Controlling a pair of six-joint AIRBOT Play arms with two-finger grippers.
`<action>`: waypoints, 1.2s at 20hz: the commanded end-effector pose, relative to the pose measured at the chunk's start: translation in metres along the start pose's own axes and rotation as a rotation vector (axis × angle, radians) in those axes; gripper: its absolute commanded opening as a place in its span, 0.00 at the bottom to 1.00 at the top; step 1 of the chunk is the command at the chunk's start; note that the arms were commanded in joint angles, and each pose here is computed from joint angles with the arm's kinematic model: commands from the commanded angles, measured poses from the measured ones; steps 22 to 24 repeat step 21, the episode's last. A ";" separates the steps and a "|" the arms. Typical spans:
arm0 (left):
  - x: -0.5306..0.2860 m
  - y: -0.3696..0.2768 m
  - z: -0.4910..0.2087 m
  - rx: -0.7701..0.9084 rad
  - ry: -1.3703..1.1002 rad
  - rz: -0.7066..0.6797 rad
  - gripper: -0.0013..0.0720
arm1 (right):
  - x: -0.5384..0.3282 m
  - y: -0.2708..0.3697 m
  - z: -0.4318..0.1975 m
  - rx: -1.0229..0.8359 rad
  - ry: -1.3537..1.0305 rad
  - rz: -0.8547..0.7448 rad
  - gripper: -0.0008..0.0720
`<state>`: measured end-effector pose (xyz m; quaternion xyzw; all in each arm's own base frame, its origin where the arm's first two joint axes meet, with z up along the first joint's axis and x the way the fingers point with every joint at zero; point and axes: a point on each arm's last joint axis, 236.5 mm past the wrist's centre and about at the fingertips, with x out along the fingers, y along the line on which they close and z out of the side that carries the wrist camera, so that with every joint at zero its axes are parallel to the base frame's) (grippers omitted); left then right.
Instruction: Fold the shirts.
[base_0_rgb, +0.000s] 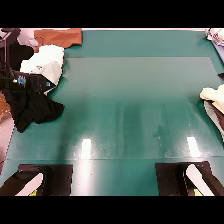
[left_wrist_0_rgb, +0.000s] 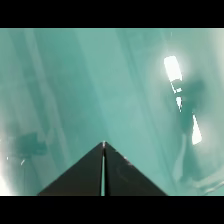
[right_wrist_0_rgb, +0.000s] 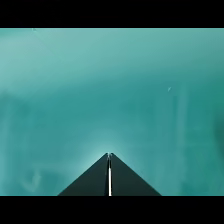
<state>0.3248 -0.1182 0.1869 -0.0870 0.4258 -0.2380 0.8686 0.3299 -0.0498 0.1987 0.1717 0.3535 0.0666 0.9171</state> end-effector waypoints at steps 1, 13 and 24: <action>0.001 0.001 -0.012 -0.001 0.027 0.002 0.05 | 0.015 0.013 -0.017 -0.141 0.066 -0.043 0.04; 0.001 0.000 -0.004 -0.004 -0.005 -0.001 0.05 | 0.004 0.049 -0.017 -0.226 0.030 0.008 0.04; 0.001 0.000 -0.004 -0.005 -0.005 -0.004 0.05 | -0.026 0.064 0.004 -0.270 -0.117 -0.020 0.04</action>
